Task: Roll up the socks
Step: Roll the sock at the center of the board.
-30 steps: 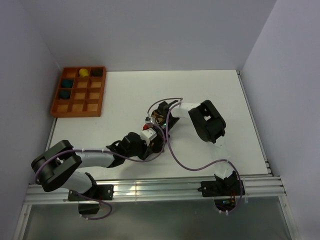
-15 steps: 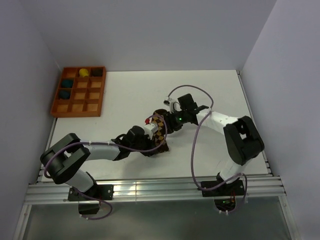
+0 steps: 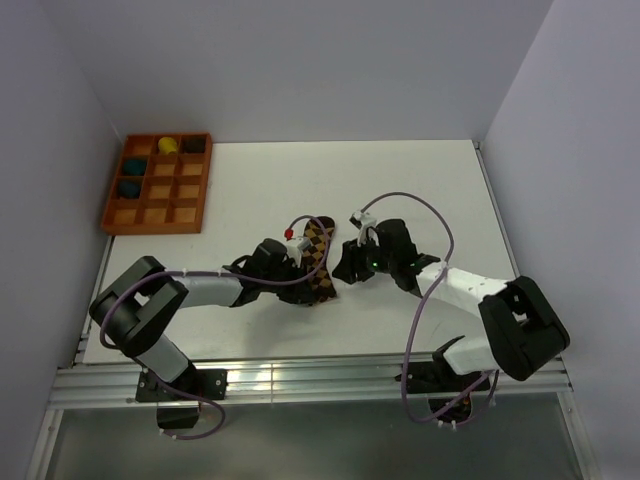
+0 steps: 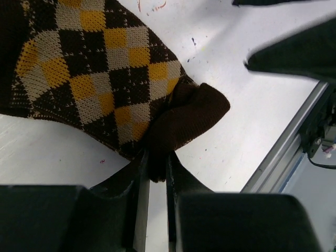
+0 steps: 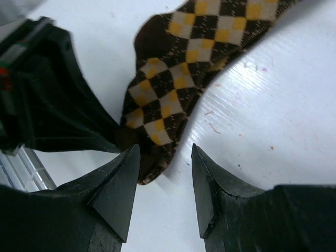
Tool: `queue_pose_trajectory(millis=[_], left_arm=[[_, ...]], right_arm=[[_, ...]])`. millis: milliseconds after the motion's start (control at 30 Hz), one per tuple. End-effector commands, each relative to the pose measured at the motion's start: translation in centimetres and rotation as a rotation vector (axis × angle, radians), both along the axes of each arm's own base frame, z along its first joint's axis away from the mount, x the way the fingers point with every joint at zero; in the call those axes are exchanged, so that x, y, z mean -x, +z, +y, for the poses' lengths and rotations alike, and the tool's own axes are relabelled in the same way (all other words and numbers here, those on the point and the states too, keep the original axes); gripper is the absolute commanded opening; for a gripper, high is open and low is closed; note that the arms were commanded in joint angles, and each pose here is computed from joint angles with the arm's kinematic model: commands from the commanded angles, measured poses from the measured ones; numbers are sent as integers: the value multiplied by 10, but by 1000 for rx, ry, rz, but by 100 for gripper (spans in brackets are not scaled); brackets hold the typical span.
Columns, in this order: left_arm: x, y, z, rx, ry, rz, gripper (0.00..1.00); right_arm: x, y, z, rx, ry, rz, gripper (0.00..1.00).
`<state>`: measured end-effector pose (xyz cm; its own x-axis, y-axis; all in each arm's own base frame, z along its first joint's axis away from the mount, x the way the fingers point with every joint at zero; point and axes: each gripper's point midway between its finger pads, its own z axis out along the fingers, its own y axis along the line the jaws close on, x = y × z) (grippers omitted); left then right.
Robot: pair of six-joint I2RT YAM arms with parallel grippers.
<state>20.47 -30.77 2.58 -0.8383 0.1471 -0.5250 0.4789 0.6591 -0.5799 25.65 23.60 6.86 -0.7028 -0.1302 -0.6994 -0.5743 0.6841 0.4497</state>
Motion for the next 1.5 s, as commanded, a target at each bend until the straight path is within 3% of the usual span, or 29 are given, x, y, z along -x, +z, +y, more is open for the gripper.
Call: queue_pose_trajectory(millis=[0,467,900,1100,1167,1200,1233,1333,1467], left_arm=[[9,-19,11,-76,-12,90,0],[14,-25,25,-95,-45,151,0],[10,-27,33,-102,-70,174,0],[8,-27,36,-103,-56,176,0],[5,-24,37,-100,-47,165,0],[3,-23,38,-101,-37,159,0],[0,-20,38,-100,-29,147,0],[-11,-13,42,-112,13,112,8],[-27,-3,53,-157,109,74,29]], right_arm=[[-5,28,12,-55,30,-169,52],[27,16,38,91,196,-371,54],[51,-16,59,250,327,-355,52],[57,-24,68,294,367,-344,39],[58,-31,69,318,374,-330,32],[60,-32,71,323,382,-326,21],[60,-34,72,326,386,-321,17],[61,-40,74,342,388,-298,1],[62,-48,75,356,379,-250,0]])
